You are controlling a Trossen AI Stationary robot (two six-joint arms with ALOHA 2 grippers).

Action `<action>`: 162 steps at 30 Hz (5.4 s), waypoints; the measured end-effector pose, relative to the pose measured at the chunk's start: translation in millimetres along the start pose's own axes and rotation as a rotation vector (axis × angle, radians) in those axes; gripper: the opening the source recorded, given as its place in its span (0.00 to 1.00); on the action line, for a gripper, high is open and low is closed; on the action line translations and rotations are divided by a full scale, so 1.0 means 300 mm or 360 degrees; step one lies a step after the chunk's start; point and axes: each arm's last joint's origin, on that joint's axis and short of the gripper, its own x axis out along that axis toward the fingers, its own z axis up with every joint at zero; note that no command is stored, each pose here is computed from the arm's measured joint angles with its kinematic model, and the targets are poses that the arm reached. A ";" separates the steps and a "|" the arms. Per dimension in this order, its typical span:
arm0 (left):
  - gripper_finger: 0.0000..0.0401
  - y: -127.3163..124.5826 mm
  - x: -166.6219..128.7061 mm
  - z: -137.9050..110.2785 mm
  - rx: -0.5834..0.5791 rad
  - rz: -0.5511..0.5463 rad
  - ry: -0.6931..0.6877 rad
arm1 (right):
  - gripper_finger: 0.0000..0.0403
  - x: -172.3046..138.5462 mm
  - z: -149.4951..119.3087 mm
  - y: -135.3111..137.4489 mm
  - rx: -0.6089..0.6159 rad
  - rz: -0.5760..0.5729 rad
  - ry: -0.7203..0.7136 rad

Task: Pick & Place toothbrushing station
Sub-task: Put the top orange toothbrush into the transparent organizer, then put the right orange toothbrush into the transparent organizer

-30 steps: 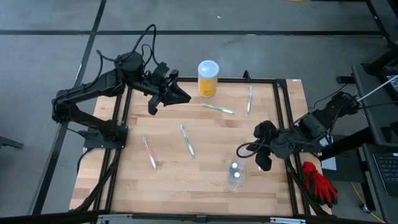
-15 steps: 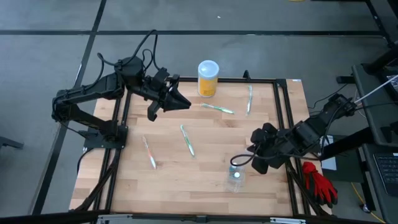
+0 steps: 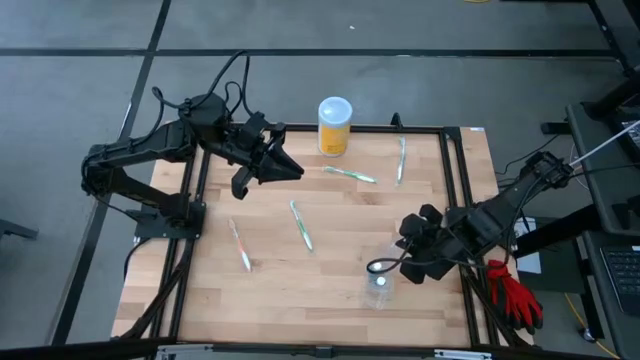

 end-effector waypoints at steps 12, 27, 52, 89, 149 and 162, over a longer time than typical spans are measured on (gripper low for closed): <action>0.14 -0.010 -0.015 0.007 0.0019 -0.0005 -0.0015 | 0.16 0.045 -0.022 -0.025 0.0365 -0.0026 -0.0090; 0.13 -0.002 -0.023 -0.007 0.0029 0.0139 0.0025 | 0.54 -0.007 -0.067 -0.147 0.0808 -0.0406 0.0114; 0.08 0.018 -0.103 -0.032 -0.0099 0.0956 0.0002 | 0.41 0.373 -0.243 -0.317 0.1656 -0.0681 0.0472; 0.05 0.008 -0.096 -0.020 -0.0120 0.0816 -0.0033 | 0.36 0.486 -0.325 -0.377 0.1688 -0.0591 0.0571; 0.04 -0.005 -0.113 -0.011 -0.0115 0.0806 -0.0068 | 0.11 0.444 -0.248 -0.291 0.1463 -0.0342 0.0374; 0.04 -0.005 -0.112 -0.012 -0.0115 0.0793 -0.0063 | 0.38 0.455 -0.283 -0.290 0.1537 -0.0507 0.0446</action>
